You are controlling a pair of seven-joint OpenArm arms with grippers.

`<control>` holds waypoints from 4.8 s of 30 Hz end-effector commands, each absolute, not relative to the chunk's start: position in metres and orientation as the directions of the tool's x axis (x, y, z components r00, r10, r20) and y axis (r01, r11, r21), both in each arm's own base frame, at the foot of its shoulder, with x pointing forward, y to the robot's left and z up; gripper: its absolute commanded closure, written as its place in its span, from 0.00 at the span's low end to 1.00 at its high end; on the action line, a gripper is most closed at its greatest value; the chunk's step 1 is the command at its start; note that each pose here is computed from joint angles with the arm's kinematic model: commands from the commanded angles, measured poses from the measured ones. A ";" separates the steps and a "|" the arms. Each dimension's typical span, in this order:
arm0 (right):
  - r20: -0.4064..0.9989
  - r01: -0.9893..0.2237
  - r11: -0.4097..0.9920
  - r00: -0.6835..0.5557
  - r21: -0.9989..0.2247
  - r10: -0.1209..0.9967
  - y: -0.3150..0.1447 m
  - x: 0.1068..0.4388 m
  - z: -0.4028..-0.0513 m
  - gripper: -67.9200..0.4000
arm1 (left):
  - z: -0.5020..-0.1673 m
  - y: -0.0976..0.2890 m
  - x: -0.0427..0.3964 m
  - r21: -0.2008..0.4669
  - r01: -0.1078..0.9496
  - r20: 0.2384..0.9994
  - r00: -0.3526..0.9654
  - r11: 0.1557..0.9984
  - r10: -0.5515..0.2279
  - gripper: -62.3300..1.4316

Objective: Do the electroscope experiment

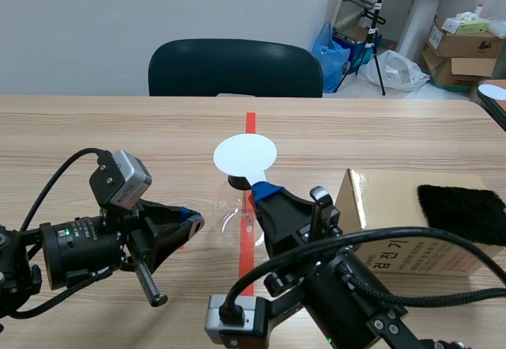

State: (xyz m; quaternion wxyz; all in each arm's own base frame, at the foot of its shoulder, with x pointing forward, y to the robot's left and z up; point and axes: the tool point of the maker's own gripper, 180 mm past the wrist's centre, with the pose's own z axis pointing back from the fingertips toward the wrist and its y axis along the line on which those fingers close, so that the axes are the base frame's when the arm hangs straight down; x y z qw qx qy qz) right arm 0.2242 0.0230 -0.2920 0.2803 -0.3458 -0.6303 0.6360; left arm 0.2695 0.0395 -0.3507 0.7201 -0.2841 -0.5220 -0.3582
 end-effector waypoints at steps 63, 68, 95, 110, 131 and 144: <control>-0.052 0.144 -0.014 -0.269 -0.990 0.962 -0.038 0.264 -0.263 0.98 | -0.342 0.037 0.271 -0.039 0.810 0.964 0.184 0.585 -0.190 0.93; -0.064 0.147 -0.010 -0.370 -0.989 0.927 -0.020 0.258 -0.262 0.98 | -0.342 0.037 0.271 -0.039 0.810 0.964 0.184 0.585 -0.190 0.93; -0.083 0.133 -0.001 -0.606 -0.991 0.791 0.023 0.234 -0.267 0.98 | -0.342 0.037 0.271 -0.039 0.810 0.964 0.184 0.585 -0.190 0.93; -0.083 0.132 -0.003 -0.606 -0.991 0.791 0.023 0.234 -0.268 0.98 | -0.342 0.037 0.271 -0.039 0.810 0.964 0.184 0.585 -0.190 0.93; -0.071 0.132 -0.002 -0.517 -0.991 0.853 0.007 0.245 -0.266 0.98 | -0.342 0.037 0.272 -0.039 0.810 0.965 0.184 0.585 -0.190 0.93; -0.033 0.132 -0.003 -0.227 -0.991 0.973 -0.046 0.267 -0.263 0.98 | -0.342 0.037 0.272 -0.039 0.810 0.965 0.184 0.585 -0.190 0.93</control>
